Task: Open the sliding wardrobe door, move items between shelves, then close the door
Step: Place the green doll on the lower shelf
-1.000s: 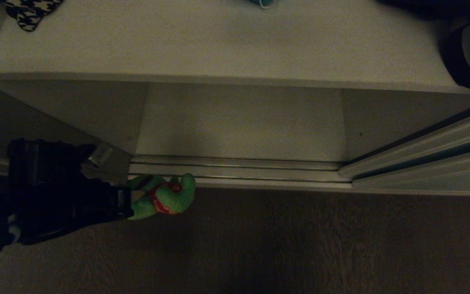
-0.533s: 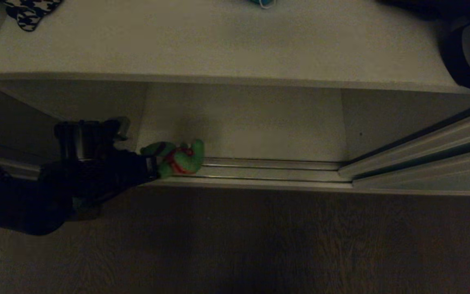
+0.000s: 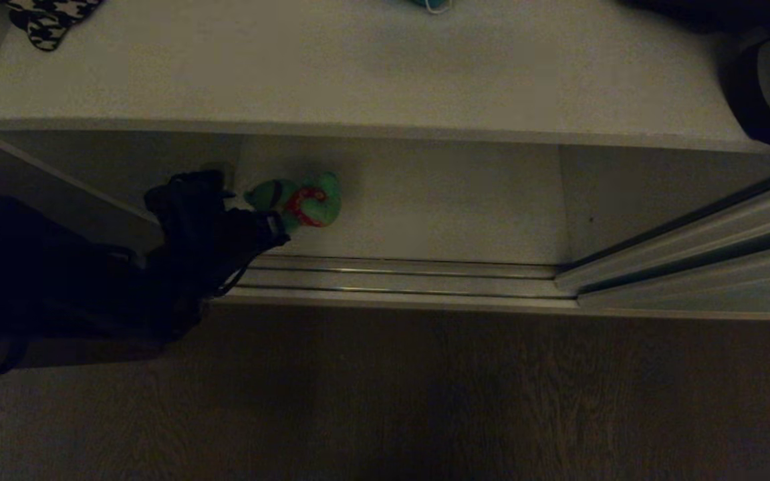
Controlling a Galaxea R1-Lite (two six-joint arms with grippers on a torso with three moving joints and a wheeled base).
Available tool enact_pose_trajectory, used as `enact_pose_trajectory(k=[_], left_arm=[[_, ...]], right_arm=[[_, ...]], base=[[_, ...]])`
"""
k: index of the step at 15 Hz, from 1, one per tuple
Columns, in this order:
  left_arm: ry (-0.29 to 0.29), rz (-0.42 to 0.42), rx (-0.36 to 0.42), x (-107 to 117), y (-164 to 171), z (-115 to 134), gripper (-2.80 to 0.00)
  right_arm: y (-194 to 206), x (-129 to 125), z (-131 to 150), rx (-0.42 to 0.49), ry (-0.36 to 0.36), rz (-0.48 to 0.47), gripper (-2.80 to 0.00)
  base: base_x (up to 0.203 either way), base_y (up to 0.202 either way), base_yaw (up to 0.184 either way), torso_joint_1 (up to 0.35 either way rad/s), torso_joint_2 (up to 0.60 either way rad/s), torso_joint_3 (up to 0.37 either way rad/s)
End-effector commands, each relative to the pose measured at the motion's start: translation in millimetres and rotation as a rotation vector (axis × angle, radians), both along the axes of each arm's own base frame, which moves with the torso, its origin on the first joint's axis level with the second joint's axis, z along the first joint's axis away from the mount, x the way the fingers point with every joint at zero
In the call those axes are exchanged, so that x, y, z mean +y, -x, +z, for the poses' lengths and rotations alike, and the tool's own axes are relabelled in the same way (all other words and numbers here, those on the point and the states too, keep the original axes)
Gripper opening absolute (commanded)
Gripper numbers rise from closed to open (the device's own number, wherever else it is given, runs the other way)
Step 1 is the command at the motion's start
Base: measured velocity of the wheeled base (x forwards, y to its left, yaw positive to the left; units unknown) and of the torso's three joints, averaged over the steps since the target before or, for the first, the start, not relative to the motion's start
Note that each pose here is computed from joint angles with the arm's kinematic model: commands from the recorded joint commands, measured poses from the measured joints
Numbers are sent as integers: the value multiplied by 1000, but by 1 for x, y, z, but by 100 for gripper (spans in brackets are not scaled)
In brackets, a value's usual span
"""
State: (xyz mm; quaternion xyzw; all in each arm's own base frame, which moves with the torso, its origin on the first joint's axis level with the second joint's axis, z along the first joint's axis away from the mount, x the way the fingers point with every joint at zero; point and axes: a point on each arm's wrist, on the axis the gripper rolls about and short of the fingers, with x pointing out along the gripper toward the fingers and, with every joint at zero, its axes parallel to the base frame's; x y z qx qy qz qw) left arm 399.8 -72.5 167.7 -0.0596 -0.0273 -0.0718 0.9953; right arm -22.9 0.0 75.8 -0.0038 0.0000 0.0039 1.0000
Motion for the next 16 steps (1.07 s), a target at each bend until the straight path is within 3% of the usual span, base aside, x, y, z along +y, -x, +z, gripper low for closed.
enact_pose_trajectory(k=[1,6,11,16], left_arm=[[3,12,-15,-5,-27,-29,-280],[28,42,-146,-13,-79,-74,-280],[87,123,-365,-13,-113,-72,-280],[101,146,-401,-11,-125,-85,-280]], right_arm=[[0,0,0,-2,1,1,-280],[0,0,0,-3,0,0,-280],[0,0,0,-3,1,1,-280],[0,0,0,-2,0,0,-280]], base=[[0,0,0,0,0,0],[0,0,0,0,0,0],[0,0,0,0,0,0],[0,0,0,0,0,0]])
